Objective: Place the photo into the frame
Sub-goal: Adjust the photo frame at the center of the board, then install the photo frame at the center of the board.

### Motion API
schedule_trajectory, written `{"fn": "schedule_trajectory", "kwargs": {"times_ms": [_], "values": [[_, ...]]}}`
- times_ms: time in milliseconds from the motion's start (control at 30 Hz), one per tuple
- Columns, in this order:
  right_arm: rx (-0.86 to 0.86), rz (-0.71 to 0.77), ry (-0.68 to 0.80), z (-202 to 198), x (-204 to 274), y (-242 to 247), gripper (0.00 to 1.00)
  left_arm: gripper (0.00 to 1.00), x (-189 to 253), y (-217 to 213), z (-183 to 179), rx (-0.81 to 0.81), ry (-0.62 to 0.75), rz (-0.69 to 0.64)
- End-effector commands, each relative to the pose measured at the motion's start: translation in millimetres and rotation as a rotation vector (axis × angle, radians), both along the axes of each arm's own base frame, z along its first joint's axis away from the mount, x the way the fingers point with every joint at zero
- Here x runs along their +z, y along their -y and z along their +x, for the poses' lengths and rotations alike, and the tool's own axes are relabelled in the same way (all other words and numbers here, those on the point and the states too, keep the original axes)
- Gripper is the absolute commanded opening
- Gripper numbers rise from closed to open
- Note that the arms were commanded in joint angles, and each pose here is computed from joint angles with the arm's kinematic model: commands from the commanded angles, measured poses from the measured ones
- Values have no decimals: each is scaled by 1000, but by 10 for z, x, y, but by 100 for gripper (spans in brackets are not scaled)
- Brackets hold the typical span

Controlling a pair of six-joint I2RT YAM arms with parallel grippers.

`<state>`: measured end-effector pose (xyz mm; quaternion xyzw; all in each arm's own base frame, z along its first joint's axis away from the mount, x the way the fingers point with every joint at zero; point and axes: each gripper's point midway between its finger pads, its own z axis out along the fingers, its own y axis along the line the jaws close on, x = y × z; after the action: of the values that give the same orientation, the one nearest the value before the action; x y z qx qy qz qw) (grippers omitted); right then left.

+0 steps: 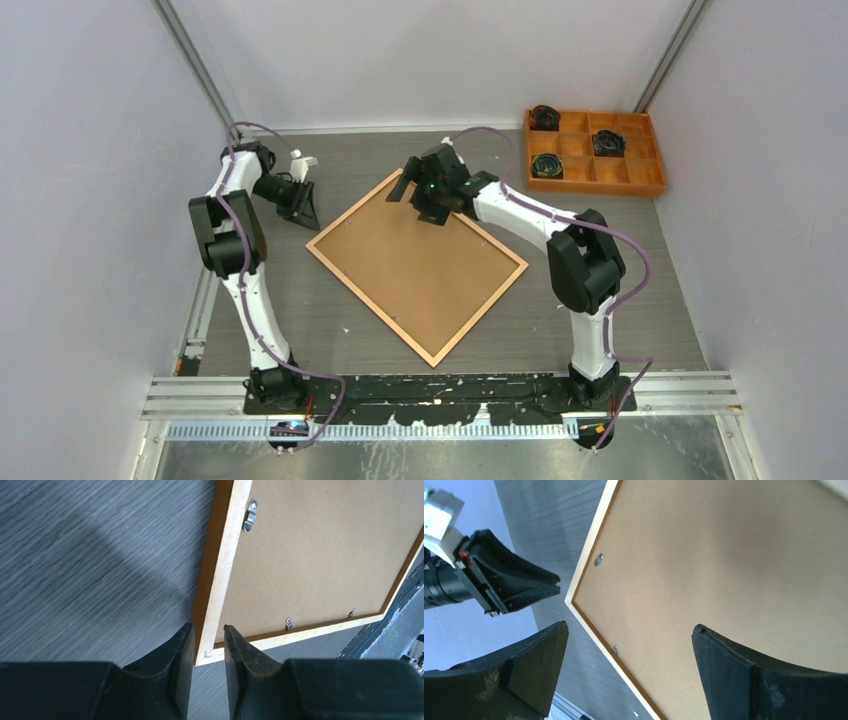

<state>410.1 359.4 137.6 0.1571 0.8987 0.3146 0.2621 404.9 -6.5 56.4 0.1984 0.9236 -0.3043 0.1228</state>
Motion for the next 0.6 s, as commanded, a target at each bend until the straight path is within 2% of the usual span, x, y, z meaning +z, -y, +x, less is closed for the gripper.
{"fn": "schedule_trajectory", "kwargs": {"times_ms": [0,233,567], "values": [[4,83,-2,25,21,-265,98,29,104,80,50,5,28,-49],[52,114,-58,-144,-227,-631,97,25,-99,83,6,-3,-8,-53],[55,127,-86,-193,-379,-787,96,25,-155,161,-177,-55,-34,-99]]}}
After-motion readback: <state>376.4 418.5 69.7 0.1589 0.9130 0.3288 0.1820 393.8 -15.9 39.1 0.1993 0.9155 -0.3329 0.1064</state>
